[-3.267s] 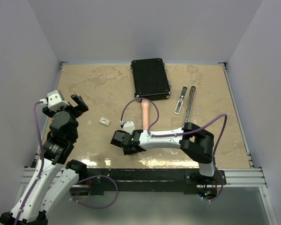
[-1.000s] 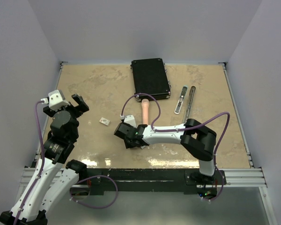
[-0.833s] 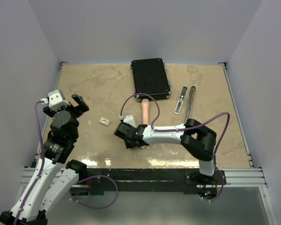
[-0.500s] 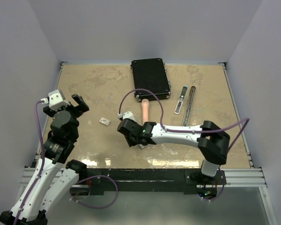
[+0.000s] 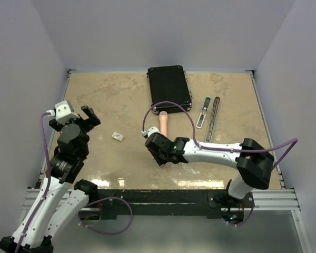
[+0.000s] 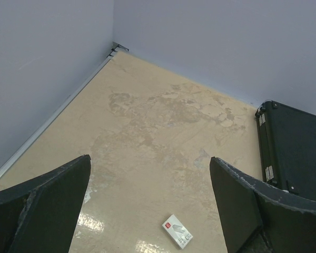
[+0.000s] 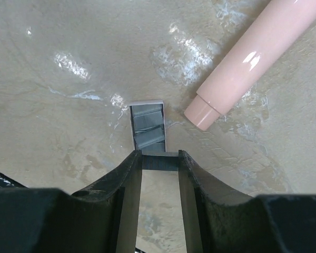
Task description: Unload the staples from the stapler
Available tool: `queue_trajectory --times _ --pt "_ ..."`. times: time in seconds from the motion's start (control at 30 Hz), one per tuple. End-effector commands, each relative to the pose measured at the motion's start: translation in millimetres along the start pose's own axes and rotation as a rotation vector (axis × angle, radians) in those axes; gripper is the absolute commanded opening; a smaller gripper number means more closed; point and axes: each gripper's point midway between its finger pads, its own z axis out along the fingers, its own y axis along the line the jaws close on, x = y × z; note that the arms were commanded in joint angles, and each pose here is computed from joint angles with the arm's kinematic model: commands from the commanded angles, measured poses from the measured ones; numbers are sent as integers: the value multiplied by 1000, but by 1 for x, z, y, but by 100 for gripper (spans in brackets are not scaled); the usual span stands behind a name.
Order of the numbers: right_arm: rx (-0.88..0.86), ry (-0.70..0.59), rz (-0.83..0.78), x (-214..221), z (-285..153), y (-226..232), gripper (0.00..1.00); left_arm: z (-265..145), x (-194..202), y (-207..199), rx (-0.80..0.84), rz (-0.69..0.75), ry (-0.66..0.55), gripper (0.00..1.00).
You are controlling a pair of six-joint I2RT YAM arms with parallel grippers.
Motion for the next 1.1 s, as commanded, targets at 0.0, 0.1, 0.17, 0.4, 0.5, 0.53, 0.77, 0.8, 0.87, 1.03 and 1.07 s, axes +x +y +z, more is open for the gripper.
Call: queue_trajectory --times 0.0,0.1,0.17,0.4,0.5,0.53,0.77,0.8,0.87,1.03,1.07 --pt "-41 -10 -36 1 8 5 35 2 -5 -1 -6 -3 -25 100" --pt "-43 0 -34 5 12 5 35 2 -4 -1 -8 -1 -23 100" --pt "-55 2 -33 6 13 8 35 2 -4 0 -9 -1 -23 100" --pt "-55 8 -29 10 18 9 36 3 -3 -1 -10 -1 -21 100" --pt "-54 11 -28 10 21 10 36 3 -4 0 -11 1 -23 100" --pt "-51 13 -29 11 22 9 36 3 -4 0 -11 1 -23 100" --pt "-33 18 -42 10 25 7 37 2 -4 0 -11 -1 -24 100" --pt "-30 22 -45 11 26 6 37 3 -5 0 -10 -1 -25 100" --pt "-28 24 -44 12 26 6 37 2 -4 0 -11 0 -24 100" --pt "-22 32 -47 14 29 5 38 2 -5 0 -11 -2 -26 100" --pt "-23 35 -47 15 29 6 38 2 -6 0 -11 -4 -28 100"
